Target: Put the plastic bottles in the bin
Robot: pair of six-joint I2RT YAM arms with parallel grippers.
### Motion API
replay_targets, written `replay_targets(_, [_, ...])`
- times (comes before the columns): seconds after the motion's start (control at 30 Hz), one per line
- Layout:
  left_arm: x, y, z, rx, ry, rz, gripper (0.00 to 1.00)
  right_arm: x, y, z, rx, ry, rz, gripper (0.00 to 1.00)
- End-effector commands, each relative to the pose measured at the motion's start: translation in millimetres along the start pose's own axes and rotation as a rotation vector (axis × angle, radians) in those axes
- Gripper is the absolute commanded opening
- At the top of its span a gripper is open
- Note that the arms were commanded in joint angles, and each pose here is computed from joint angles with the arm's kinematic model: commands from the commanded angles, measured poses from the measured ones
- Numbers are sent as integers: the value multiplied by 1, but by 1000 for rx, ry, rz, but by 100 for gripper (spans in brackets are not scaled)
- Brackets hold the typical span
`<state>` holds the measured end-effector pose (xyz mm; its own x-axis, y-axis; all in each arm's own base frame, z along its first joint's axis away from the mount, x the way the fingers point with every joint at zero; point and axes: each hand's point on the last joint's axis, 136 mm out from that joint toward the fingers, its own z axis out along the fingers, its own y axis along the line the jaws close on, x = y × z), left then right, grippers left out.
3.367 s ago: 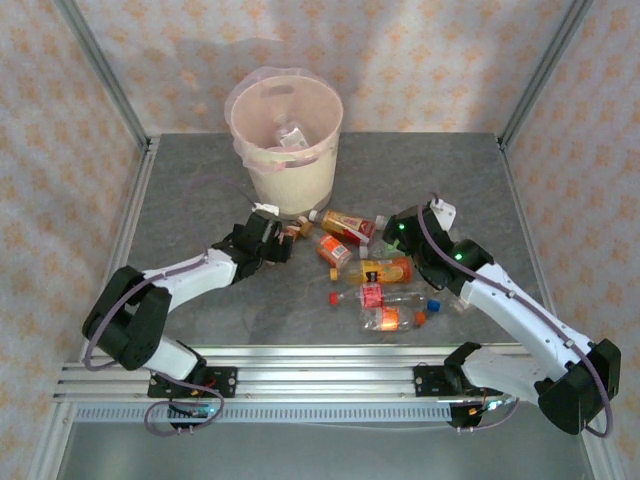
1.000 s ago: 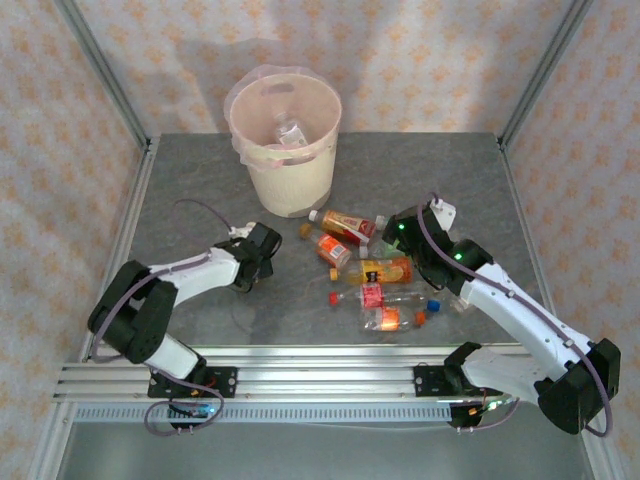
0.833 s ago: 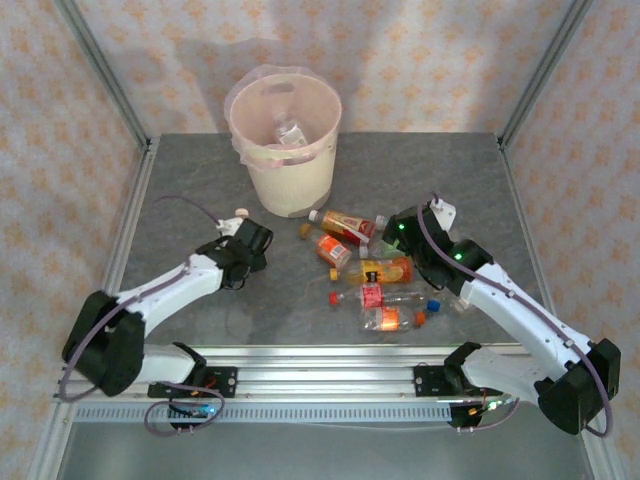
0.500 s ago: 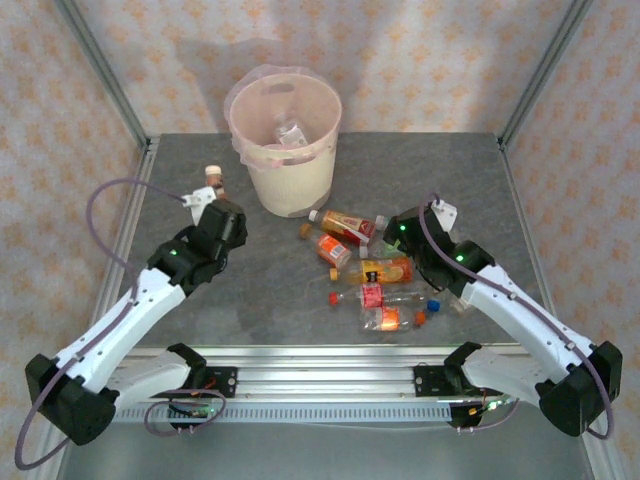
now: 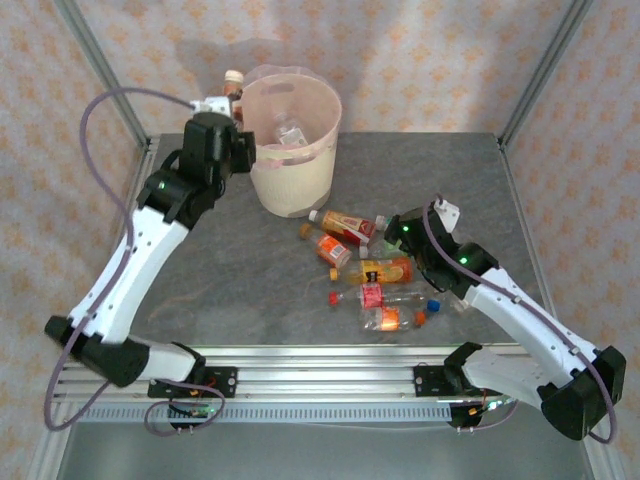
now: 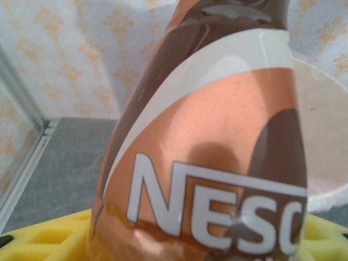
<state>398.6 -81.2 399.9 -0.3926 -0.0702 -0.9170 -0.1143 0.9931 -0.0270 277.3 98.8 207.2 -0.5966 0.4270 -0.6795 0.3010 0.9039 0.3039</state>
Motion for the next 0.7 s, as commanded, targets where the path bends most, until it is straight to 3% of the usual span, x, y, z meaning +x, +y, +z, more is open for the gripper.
replay_targets(0.0, [-24, -11, 20, 70, -11, 72, 63, -2, -8, -4, 29, -19, 7, 99])
replay_targets(0.27, [-55, -36, 79, 101, -20, 101, 63, 0, -3, -2, 14, 2, 14, 99])
replay_targets(0.67, [-19, -50, 158, 91, 122, 224, 66, -4, -3, -4, 25, -4, 4, 99])
